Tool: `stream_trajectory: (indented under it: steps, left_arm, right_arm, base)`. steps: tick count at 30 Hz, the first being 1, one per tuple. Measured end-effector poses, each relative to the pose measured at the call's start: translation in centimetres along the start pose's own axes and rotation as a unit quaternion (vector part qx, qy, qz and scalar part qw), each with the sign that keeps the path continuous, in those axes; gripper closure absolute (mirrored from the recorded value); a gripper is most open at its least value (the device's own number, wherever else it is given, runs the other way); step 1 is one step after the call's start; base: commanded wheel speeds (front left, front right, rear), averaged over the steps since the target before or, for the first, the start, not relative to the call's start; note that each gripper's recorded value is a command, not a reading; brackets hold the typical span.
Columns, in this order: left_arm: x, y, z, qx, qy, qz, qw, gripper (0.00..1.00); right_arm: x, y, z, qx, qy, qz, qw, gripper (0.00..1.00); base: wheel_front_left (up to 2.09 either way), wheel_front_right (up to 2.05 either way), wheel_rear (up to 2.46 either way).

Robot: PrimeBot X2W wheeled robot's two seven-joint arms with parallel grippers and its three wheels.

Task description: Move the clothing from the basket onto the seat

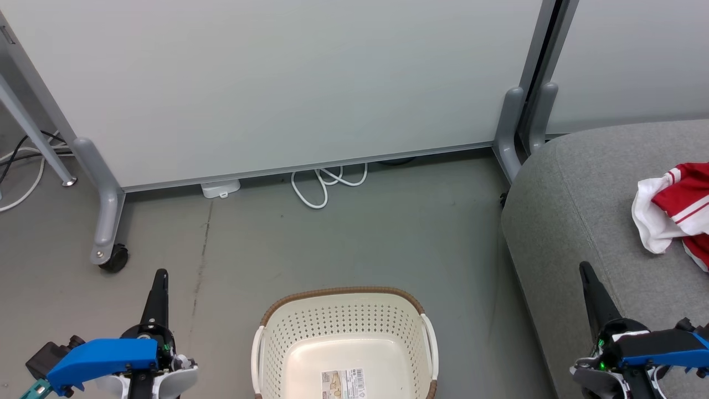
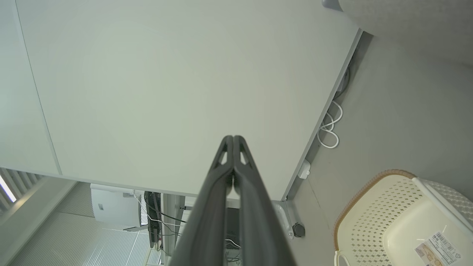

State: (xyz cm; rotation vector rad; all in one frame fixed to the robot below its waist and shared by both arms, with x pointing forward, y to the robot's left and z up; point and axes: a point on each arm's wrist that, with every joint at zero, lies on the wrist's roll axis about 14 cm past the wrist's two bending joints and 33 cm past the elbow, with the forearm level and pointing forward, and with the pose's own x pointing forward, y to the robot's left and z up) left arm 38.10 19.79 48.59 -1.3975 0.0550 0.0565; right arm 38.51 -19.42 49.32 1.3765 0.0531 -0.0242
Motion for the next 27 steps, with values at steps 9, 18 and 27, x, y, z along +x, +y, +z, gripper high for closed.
stream_trajectory:
  steps: [9,18,27]
  left_arm:
    - [0.2,-0.5,0.1,-0.029,0.001,-0.009,1.000,1.00]
    - [0.4,-1.1,0.3,-0.057,0.001,-0.020,0.998,1.00]
    - [0.5,-1.6,0.5,-0.083,0.001,-0.029,0.996,1.00]
  right_arm:
    - [0.1,0.4,0.2,0.033,-0.003,0.007,0.999,1.00]
    - [0.2,0.8,0.5,0.065,-0.006,0.015,0.998,1.00]
    - [0.1,0.9,0.7,0.095,-0.009,0.019,0.995,1.00]
  base:
    - [0.00,0.00,0.00]
    - [0.00,0.00,0.00]
    - [0.00,0.00,0.00]
